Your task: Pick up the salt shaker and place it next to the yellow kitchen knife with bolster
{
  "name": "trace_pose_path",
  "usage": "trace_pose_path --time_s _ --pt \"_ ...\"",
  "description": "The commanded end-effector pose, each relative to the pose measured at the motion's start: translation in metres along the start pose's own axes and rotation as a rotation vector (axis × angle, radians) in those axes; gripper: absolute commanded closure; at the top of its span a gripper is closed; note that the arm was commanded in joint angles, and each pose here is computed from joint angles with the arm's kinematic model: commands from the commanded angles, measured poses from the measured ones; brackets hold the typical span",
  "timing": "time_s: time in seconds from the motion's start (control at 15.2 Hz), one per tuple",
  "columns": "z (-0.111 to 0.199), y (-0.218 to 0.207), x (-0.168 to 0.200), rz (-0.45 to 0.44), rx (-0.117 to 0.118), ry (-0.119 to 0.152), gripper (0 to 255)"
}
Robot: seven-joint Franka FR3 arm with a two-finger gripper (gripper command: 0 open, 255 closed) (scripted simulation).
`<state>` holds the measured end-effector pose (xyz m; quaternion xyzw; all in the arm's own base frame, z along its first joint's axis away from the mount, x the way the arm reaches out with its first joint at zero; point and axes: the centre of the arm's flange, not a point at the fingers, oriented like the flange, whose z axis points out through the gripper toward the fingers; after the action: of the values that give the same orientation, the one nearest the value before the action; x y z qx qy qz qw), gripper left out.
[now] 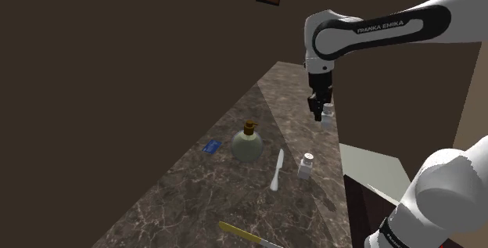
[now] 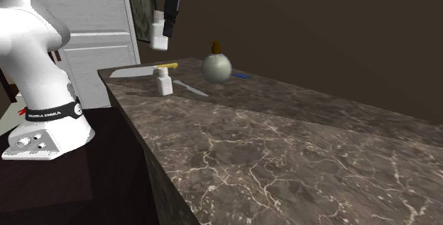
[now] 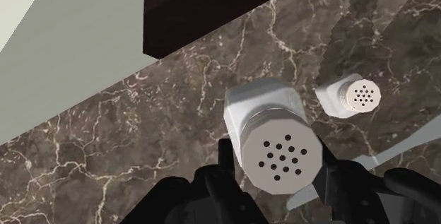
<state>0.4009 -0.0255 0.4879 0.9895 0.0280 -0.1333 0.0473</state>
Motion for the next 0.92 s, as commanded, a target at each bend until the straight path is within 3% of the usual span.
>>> trace_pose_path --time_s 0.0,0.86 --pt "0.000 -0.024 -0.012 0.001 -0.001 -0.001 255" --pt "0.012 -0.170 -0.102 0.001 -0.001 -0.001 255"
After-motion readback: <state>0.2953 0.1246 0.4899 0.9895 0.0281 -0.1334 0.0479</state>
